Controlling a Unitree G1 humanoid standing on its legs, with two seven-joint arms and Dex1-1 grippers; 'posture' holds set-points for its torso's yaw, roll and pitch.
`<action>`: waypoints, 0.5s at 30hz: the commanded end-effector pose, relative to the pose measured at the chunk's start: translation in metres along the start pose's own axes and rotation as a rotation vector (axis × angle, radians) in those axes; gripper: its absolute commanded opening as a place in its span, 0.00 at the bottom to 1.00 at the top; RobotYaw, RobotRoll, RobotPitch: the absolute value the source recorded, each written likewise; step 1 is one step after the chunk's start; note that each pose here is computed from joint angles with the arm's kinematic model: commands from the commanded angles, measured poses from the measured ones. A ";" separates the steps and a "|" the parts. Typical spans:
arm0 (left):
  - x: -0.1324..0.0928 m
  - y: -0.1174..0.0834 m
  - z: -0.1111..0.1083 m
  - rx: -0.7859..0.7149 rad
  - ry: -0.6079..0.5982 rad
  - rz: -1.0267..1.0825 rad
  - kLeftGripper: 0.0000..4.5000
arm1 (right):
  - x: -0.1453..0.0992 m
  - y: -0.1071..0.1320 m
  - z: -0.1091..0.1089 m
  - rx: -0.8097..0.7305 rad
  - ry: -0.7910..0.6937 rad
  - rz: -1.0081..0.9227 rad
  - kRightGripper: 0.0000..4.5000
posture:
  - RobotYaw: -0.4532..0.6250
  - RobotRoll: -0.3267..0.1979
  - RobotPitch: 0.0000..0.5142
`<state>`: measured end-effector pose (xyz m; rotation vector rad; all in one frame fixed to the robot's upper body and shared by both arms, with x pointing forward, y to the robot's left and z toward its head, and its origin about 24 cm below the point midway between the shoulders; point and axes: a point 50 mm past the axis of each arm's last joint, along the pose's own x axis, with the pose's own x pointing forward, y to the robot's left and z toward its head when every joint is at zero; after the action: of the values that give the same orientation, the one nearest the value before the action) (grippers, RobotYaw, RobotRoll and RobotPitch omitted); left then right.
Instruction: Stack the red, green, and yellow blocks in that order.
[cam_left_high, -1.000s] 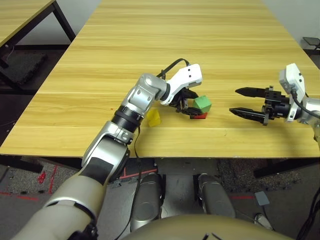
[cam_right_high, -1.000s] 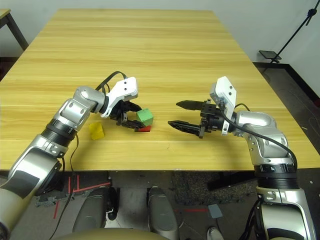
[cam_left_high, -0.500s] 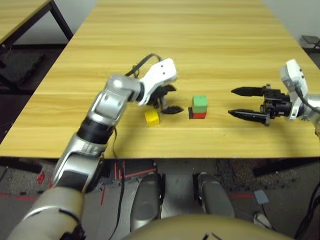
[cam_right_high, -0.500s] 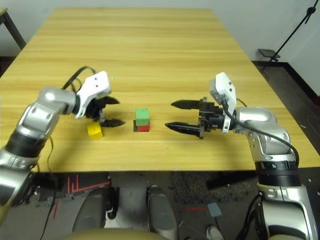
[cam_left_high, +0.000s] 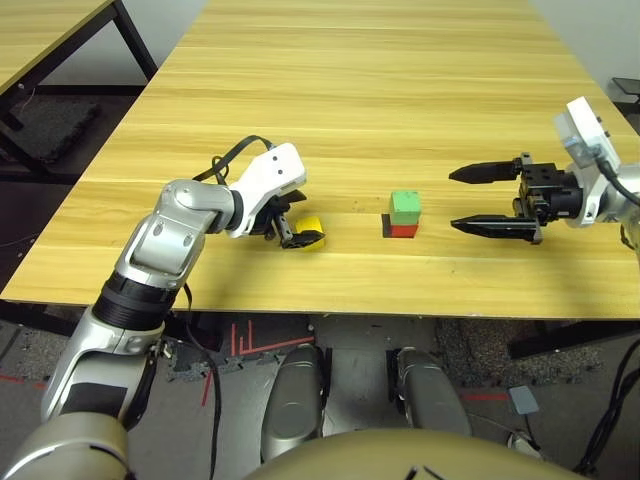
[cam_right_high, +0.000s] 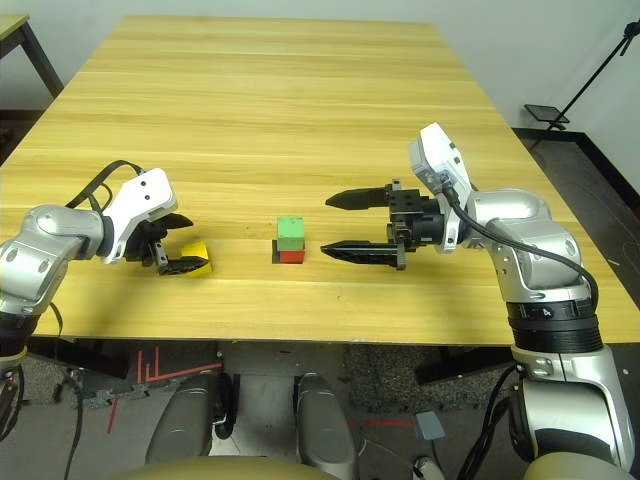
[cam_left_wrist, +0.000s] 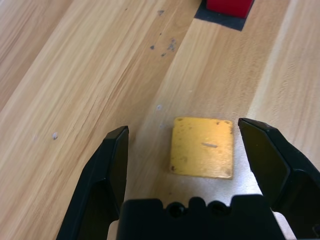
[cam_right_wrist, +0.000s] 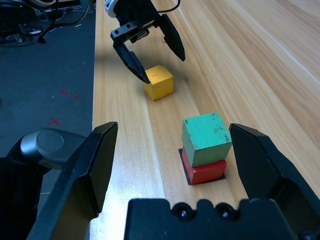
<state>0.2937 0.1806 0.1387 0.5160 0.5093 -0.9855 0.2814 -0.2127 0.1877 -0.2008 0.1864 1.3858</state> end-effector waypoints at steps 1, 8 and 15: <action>0.007 -0.002 -0.010 -0.013 0.019 -0.028 0.99 | 0.002 -0.001 0.003 0.001 0.001 0.003 1.00 | 0.58 0.34 0.15; 0.013 -0.007 -0.023 -0.009 0.067 -0.083 0.99 | 0.003 -0.001 0.005 0.003 -0.001 -0.003 1.00 | 0.57 0.35 0.16; 0.015 -0.010 -0.024 -0.027 0.065 -0.102 0.99 | 0.000 -0.001 0.002 0.011 0.001 -0.016 1.00 | 0.57 0.35 0.17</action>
<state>0.2880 0.1817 0.1089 0.5114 0.6099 -1.0605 0.2834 -0.2117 0.1901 -0.1937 0.1936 1.3671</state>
